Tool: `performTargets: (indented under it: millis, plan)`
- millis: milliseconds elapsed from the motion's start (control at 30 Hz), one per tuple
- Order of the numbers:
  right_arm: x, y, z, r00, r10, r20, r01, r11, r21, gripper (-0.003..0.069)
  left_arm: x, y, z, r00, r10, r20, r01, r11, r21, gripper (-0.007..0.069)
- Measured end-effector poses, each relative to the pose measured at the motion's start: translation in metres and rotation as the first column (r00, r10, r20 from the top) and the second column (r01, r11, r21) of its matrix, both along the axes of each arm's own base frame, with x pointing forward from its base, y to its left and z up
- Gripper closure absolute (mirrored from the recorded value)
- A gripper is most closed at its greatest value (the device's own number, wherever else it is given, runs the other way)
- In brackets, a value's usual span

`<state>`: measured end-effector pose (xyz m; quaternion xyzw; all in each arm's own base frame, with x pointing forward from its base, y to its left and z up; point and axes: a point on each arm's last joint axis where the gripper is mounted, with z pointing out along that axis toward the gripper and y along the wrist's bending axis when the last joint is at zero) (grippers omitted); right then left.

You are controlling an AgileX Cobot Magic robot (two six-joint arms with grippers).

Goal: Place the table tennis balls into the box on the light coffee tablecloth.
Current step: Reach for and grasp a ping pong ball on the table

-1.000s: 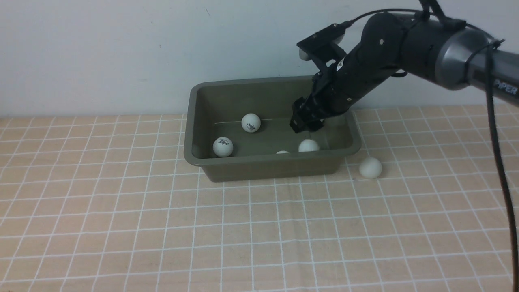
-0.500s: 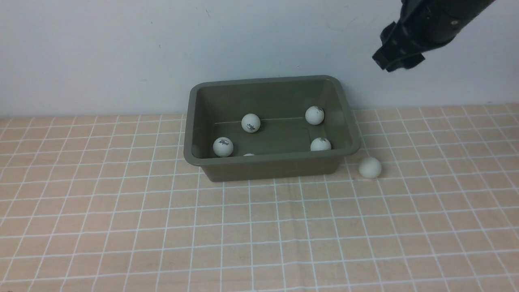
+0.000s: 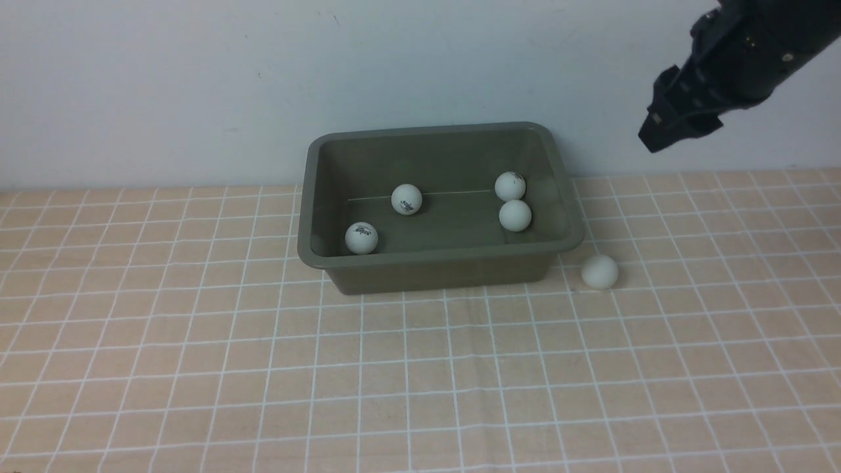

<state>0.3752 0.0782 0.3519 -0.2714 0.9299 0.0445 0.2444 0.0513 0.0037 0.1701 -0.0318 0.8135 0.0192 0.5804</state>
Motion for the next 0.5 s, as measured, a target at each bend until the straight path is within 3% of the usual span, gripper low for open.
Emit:
performTargets:
  millis: [267,500]
  plan:
    - [0.002,0.000,-0.049,0.986,0.080,-0.144,-0.076,0.997,0.033,0.0299,0.000,0.000,0.000,1.000,0.000,0.000,0.000,1.000,0.000,0.0694]
    - [0.028,0.004,-0.103,0.972,0.080,-0.220,-0.077,0.997,0.022,0.0206,0.000,0.000,0.000,1.000,0.000,0.000,0.000,1.000,0.000,0.0694]
